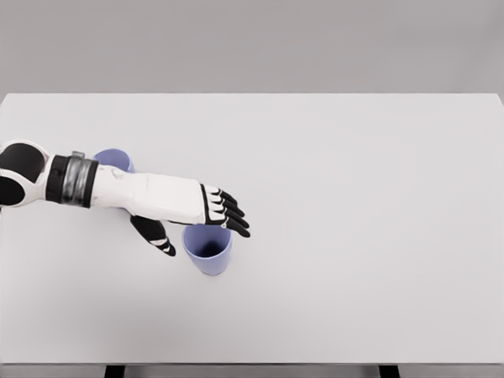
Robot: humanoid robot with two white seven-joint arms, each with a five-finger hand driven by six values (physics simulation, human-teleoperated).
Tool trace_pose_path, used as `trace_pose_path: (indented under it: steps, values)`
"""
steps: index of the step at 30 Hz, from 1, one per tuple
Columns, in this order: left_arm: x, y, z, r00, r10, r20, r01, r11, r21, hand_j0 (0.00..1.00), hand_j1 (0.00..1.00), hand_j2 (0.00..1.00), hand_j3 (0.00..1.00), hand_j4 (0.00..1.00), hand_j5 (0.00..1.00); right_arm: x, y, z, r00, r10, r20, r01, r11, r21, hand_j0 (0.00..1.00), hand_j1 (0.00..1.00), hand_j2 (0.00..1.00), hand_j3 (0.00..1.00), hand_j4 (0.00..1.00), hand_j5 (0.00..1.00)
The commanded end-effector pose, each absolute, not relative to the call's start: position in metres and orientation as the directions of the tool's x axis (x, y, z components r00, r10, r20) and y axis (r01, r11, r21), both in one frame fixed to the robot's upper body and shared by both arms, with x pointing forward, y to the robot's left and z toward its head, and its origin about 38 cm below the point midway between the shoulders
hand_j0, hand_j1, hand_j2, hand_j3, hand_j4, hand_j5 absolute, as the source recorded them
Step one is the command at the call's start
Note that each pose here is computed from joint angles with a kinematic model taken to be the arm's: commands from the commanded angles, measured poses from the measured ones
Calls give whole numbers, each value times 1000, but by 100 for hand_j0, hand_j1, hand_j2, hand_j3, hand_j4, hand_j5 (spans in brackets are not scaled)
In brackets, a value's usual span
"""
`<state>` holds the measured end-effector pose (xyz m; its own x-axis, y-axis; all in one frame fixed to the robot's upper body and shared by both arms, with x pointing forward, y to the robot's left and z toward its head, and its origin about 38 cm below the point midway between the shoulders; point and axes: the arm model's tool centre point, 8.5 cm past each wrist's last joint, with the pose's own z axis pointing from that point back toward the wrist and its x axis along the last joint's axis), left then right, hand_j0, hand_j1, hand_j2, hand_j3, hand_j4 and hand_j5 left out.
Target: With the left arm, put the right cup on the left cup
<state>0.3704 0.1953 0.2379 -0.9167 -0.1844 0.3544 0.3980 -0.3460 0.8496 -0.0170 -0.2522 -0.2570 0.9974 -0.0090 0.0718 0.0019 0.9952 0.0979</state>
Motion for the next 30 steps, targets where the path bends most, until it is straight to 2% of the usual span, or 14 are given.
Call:
trace_pose_path:
  steps: [1,23,26,28,30]
  values:
    - [371,192,239,-917,-179,355,397,-342,852,100,100,100,100,100,100,-17,-252,-257,997,-9,72,2,995,98,100,100,100,100,100,100]
    - [373,189,218,-907,-193,375,420,-350,837,100,100,100,100,100,100,-17,-252,-257,997,-9,72,2,995,98,100,100,100,100,100,100]
    - [372,190,216,-906,-196,376,423,-354,834,85,85,85,85,85,85,-17,-252,-257,997,-9,72,2,995,98,100,100,100,100,100,100]
    - [371,190,216,-905,-194,377,423,-354,834,65,65,65,65,65,65,-17,-252,-257,997,-9,72,2,995,98,100,100,100,100,100,100]
    - [371,194,215,-904,-203,376,426,-360,830,57,57,57,57,57,57,-17,-252,-257,997,-9,72,2,995,98,100,100,100,100,100,100]
